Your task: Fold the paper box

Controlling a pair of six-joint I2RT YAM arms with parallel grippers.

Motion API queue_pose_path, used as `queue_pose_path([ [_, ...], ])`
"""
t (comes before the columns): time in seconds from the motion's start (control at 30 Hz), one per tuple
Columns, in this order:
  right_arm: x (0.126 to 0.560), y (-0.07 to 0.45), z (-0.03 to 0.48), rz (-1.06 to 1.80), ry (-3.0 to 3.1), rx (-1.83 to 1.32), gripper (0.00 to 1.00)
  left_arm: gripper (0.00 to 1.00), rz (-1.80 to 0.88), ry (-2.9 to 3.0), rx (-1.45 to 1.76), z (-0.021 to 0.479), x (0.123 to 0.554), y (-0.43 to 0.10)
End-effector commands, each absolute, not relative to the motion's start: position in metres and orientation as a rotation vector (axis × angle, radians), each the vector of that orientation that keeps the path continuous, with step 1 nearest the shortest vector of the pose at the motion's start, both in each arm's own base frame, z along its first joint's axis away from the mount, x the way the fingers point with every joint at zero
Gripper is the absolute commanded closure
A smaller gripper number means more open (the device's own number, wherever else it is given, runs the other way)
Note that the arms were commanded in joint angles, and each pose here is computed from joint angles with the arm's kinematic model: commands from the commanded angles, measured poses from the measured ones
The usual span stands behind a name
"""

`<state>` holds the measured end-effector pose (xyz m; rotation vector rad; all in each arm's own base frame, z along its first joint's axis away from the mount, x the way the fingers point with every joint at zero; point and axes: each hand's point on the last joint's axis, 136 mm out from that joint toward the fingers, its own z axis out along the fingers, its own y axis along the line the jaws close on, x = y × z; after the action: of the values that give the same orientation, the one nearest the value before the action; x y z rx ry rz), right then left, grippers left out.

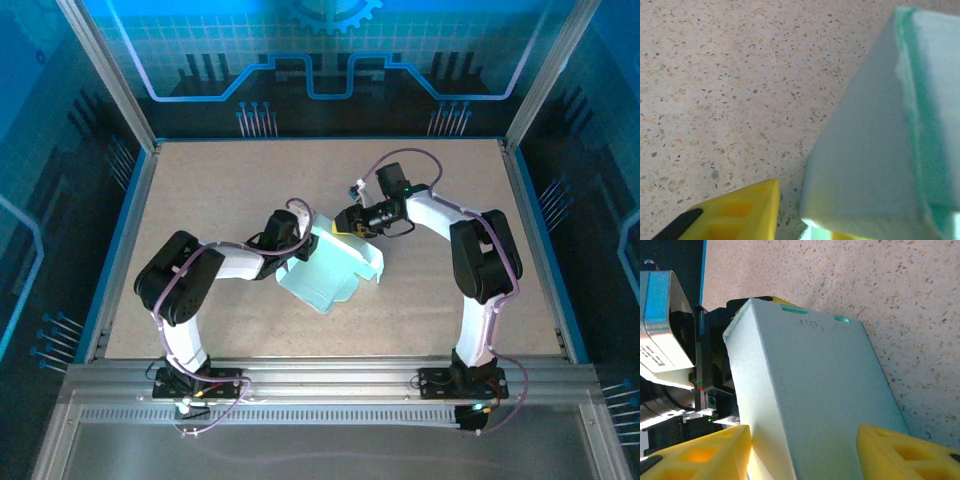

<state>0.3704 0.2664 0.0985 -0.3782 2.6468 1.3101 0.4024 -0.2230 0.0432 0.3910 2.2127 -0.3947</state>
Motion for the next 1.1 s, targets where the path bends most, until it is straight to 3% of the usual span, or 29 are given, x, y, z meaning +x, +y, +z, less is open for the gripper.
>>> queue_pose_path([
  [0.0,0.371,0.265,0.099,1.317,2.655,-0.392,0.41,0.72,-0.469,2.198,0.394,0.043,0.404,-0.231],
  [0.27,0.379,0.275,0.114,1.328,2.619,-0.432,0.39,0.86,-0.463,2.205,0.467,0.042,0.399,-0.234],
  [0.53,0.387,0.291,0.116,1.362,2.602,-0.449,0.35,0.9,-0.444,2.21,0.482,0.042,0.401,-0.233],
  [0.7,0.383,0.289,0.098,1.333,2.656,-0.433,0.36,0.88,-0.437,2.211,0.48,0.043,0.403,-0.233],
  [0.83,0.378,0.284,0.085,1.268,2.708,-0.445,0.38,0.79,-0.437,2.208,0.461,0.045,0.406,-0.233],
  [1.07,0.373,0.283,0.08,1.27,2.718,-0.445,0.39,0.73,-0.454,2.182,0.402,0.049,0.414,-0.234],
])
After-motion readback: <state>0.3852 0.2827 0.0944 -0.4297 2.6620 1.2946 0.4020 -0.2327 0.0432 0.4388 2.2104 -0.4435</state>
